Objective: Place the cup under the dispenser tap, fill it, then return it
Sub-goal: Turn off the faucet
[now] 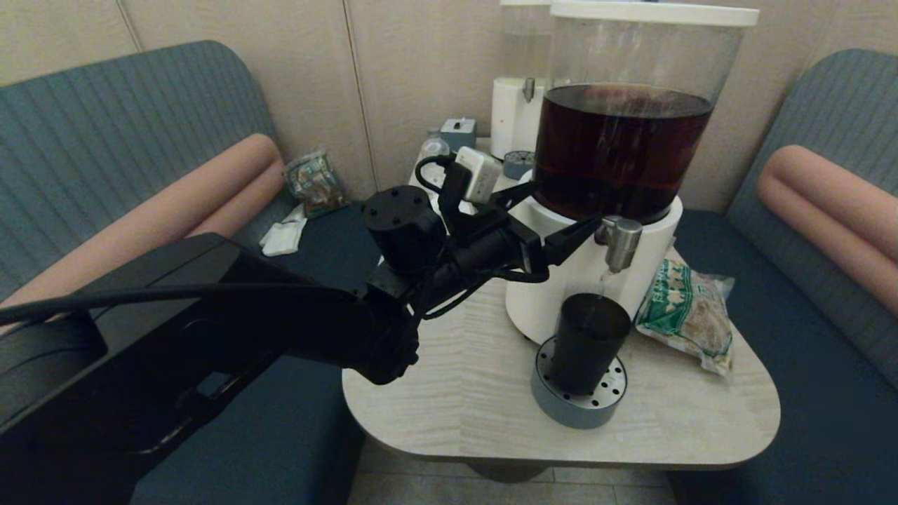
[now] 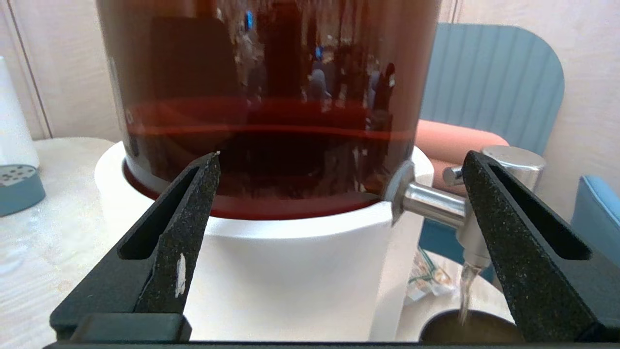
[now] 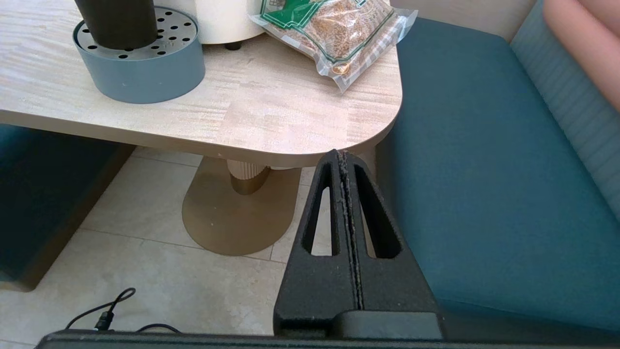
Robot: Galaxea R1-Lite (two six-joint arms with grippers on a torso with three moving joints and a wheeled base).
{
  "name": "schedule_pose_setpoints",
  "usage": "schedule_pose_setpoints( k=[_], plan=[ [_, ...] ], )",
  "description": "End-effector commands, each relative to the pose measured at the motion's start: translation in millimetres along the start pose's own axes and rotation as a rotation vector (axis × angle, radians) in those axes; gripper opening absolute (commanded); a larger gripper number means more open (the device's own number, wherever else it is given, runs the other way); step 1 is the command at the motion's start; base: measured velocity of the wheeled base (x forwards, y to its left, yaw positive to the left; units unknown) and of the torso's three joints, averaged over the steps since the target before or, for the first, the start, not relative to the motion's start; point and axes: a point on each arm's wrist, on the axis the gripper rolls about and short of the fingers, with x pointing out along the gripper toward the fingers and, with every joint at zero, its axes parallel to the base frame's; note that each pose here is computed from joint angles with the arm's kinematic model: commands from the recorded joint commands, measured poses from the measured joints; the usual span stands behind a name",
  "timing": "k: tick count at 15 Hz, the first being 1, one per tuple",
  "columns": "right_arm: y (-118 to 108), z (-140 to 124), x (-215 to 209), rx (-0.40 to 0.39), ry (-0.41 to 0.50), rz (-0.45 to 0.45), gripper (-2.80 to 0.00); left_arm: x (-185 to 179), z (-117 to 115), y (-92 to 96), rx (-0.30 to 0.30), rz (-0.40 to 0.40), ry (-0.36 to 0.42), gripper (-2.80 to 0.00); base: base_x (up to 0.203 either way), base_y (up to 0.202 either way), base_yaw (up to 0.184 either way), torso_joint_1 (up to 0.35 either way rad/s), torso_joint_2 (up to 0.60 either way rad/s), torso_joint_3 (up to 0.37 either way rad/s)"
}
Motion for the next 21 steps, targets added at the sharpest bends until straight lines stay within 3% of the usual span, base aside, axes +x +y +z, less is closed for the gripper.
schedule_pose_setpoints(
  k=[1, 16, 21],
  plan=[
    [0.0, 0.0, 0.1, -0.001, 0.001, 0.0, -2.8, 2.7, -10.0, 0.0, -0.007, -0.006, 0.01, 0.0, 0.0, 0.0, 0.0, 0.0, 0.0, 0.0],
    [0.0, 0.0, 0.1, -0.001, 0.001, 0.0, -2.8, 3.8, -18.9, 0.5, -0.005, -0.007, 0.022, 0.0, 0.0, 0.0, 0.0, 0.0, 0.0, 0.0],
    [0.0, 0.0, 0.1, -0.001, 0.001, 0.0, -2.8, -5.4, -2.8, -3.5, -0.003, -0.005, 0.022, 0.0, 0.0, 0.0, 0.0, 0.0, 0.0, 0.0]
  ],
)
